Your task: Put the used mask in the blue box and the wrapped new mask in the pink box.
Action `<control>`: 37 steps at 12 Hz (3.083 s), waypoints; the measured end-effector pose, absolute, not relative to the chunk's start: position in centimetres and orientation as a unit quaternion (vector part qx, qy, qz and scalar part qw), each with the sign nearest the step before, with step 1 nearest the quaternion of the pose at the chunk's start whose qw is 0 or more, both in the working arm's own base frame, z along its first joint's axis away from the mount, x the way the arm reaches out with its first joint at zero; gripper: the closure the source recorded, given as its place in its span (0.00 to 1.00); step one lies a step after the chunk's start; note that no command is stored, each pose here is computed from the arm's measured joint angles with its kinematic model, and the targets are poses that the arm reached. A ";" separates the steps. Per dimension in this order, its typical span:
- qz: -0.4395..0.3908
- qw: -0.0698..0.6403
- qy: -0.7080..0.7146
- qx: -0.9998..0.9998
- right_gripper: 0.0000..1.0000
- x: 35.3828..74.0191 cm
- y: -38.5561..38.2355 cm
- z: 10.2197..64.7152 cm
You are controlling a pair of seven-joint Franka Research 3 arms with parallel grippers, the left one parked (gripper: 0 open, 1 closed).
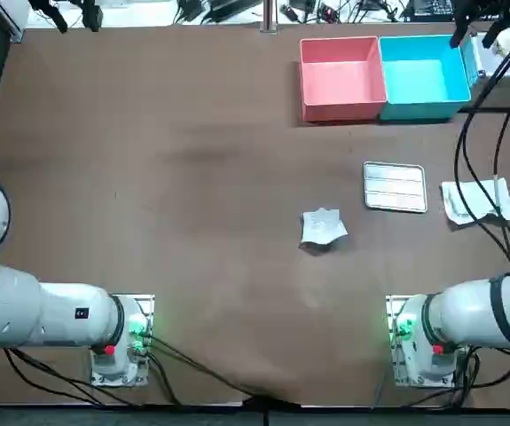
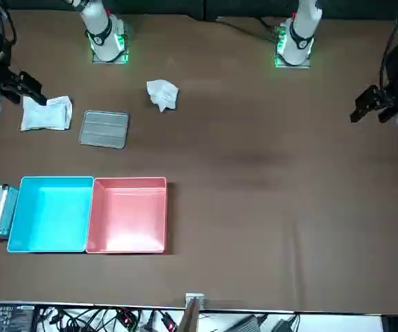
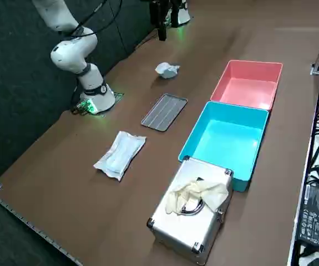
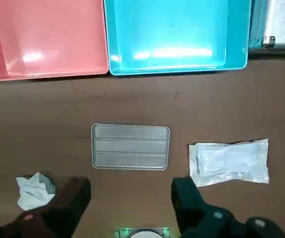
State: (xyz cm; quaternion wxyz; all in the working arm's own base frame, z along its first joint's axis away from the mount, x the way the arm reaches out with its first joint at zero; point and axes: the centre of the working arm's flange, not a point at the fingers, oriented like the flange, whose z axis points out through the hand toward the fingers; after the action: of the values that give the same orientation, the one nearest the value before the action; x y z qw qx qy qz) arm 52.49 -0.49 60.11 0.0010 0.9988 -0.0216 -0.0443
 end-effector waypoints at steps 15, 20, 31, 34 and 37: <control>-0.083 -0.063 0.053 0.993 0.00 52.1 9.3 57.7; -0.120 -0.111 0.109 0.980 0.00 50.1 17.7 53.3; -0.123 -0.107 0.215 0.963 0.03 40.8 29.2 36.3; -0.143 -0.103 0.251 0.952 0.05 40.0 28.4 33.5; -0.153 -0.096 0.255 0.950 0.06 40.0 28.4 31.1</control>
State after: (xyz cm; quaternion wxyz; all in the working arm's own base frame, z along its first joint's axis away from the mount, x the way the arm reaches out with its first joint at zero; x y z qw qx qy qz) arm 40.00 28.42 31.05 -0.0963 0.9497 0.2555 -0.1533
